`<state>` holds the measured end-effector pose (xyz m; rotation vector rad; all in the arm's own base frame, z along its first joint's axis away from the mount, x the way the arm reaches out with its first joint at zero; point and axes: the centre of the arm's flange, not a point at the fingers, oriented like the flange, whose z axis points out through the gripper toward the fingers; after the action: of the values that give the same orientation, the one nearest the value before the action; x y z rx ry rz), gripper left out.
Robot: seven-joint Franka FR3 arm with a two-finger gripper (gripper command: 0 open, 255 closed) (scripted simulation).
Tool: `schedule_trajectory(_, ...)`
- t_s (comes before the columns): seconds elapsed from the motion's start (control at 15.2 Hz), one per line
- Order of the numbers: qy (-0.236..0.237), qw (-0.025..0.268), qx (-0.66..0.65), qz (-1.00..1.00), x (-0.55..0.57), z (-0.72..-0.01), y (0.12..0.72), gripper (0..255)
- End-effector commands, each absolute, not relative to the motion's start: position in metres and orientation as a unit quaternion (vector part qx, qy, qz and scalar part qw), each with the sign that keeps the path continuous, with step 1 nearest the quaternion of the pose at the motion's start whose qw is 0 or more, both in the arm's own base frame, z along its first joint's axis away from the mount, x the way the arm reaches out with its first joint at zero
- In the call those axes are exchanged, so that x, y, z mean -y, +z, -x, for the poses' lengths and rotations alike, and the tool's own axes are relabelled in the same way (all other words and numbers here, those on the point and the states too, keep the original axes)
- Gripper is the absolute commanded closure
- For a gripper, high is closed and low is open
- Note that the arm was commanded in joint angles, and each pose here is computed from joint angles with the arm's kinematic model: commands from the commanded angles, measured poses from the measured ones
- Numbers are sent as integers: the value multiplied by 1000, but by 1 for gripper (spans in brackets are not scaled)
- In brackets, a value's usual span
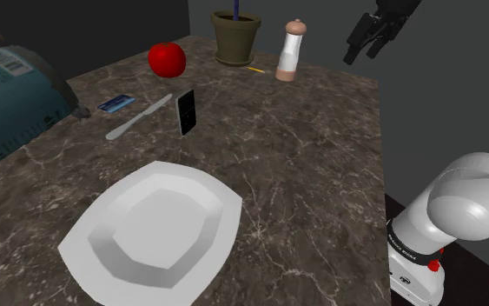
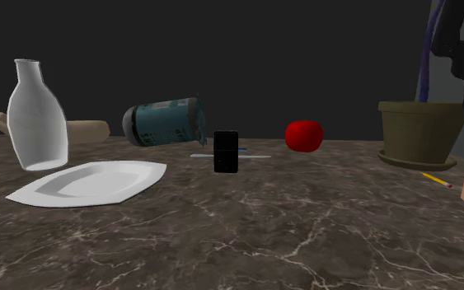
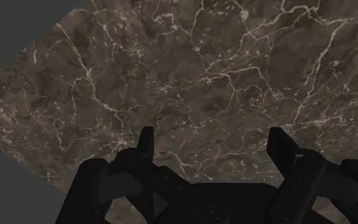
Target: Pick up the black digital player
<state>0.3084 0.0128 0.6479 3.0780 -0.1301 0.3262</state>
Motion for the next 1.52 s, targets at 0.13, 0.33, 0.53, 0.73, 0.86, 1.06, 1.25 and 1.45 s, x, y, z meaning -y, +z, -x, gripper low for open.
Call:
schedule_trajectory(0.13,99,21,33,-994,-35,-323,646,0)
schedule_trajectory(0.33,91,20,20,-995,-68,-345,642,0)
schedule_trajectory(0.53,82,19,7,-996,-102,-366,638,0)
schedule_trajectory(0.73,73,17,-6,-997,-137,-386,633,0)
schedule_trajectory(0.86,67,16,-14,-997,-160,-399,630,0)
schedule_trajectory(1.06,59,15,-27,-998,-196,-417,625,0)
schedule_trajectory(1.25,50,14,-40,-998,-232,-434,620,0)
schedule_trajectory(1.45,41,13,-53,-998,-268,-451,614,0)
